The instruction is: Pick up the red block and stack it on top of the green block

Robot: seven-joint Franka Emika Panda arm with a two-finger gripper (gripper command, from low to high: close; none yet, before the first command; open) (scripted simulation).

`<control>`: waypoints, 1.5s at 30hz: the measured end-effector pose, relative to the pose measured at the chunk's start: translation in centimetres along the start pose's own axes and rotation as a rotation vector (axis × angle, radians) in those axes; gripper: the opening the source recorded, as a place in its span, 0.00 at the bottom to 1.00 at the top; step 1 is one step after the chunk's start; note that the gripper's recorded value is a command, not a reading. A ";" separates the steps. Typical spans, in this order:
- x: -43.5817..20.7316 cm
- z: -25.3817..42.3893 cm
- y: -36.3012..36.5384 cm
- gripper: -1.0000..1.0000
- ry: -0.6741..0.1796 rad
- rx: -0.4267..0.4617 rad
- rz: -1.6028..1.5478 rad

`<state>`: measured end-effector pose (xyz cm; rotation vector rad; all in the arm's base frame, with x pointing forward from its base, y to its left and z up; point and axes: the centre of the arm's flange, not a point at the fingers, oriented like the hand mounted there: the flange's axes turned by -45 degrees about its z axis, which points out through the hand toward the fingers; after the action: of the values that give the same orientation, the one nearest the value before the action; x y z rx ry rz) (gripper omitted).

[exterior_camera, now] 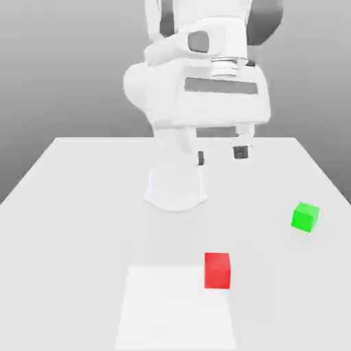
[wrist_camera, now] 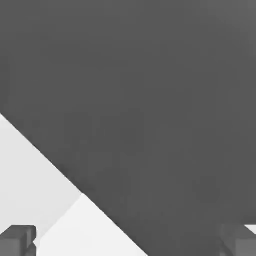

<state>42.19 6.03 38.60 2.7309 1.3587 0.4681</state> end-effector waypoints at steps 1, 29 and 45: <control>-0.4 1.6 -0.8 0.50 -0.019 0.021 -0.053; -7.9 18.7 -11.4 0.00 -0.184 0.255 -0.600; 2.4 9.5 -34.2 0.00 -0.120 0.307 -1.061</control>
<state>20.02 29.60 23.89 1.7090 2.6454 0.0014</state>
